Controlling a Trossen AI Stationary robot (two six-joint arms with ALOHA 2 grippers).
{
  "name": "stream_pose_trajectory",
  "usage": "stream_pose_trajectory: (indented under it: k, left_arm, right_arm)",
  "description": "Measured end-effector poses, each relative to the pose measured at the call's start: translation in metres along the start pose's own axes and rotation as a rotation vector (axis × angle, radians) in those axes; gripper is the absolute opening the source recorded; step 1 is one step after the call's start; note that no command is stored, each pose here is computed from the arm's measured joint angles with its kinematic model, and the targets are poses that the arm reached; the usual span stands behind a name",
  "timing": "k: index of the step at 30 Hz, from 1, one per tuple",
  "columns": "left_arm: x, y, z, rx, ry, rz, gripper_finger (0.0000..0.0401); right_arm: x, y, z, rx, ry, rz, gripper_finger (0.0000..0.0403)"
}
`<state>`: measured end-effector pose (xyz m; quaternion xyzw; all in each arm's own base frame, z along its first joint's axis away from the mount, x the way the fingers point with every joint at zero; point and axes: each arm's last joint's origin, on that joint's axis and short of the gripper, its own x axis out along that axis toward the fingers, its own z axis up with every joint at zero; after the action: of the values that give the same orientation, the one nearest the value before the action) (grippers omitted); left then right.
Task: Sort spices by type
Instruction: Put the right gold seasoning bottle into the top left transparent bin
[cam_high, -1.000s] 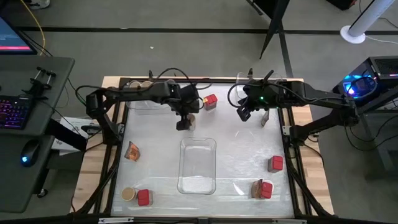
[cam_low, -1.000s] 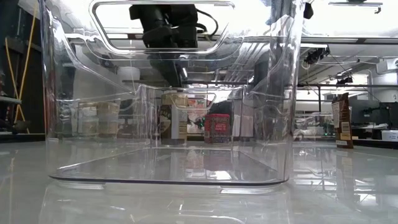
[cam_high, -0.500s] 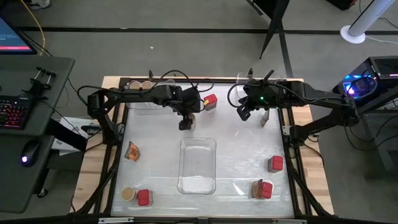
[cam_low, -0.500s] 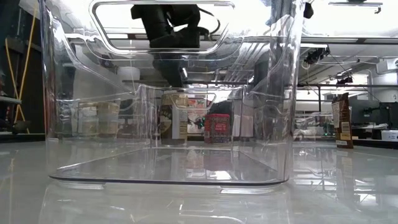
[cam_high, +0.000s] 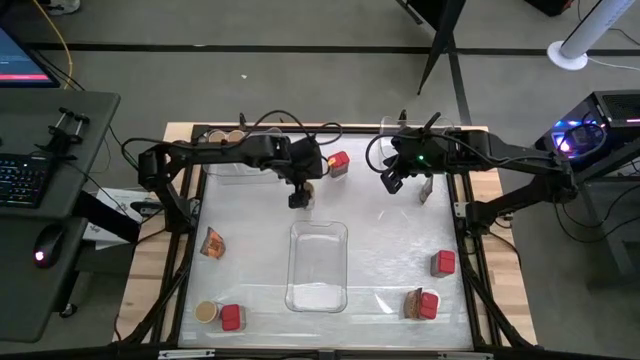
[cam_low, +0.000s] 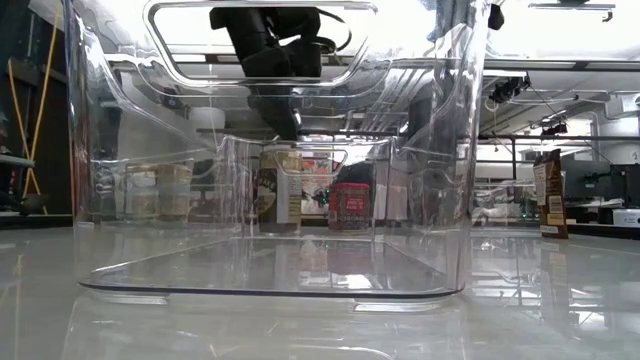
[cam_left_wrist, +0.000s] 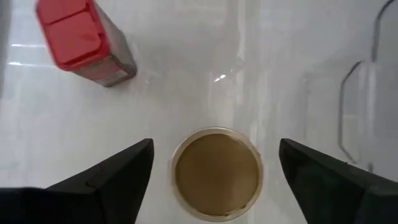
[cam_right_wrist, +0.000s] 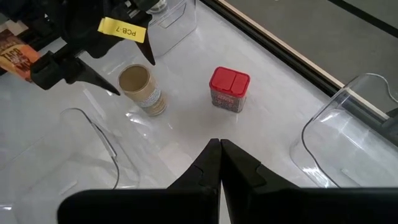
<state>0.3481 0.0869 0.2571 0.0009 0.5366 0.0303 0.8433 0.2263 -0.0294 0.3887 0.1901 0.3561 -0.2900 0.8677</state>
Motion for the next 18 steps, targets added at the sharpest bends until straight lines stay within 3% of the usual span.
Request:
stream_pose_trajectory:
  k: [5, 11, 18]
  left_arm:
    - [0.0000, 0.0005, 0.0014, 0.015, -0.016, 0.000, 0.0363]
    - [0.0000, 0.0002, 0.0009, -0.033, -0.005, 0.023, 0.0364]
    - [0.0014, -0.0043, -0.0011, 0.005, 0.024, 0.004, 0.0365]
  right_arm:
    - [0.0000, 0.0000, 0.0000, -0.001, 0.000, 0.000, 0.0000]
    - [0.0001, 0.0001, 0.0000, 0.000, 0.000, 0.000, 0.0000]
    - [0.0001, 0.0001, 0.0000, 0.000, 0.000, 0.000, 0.0000]
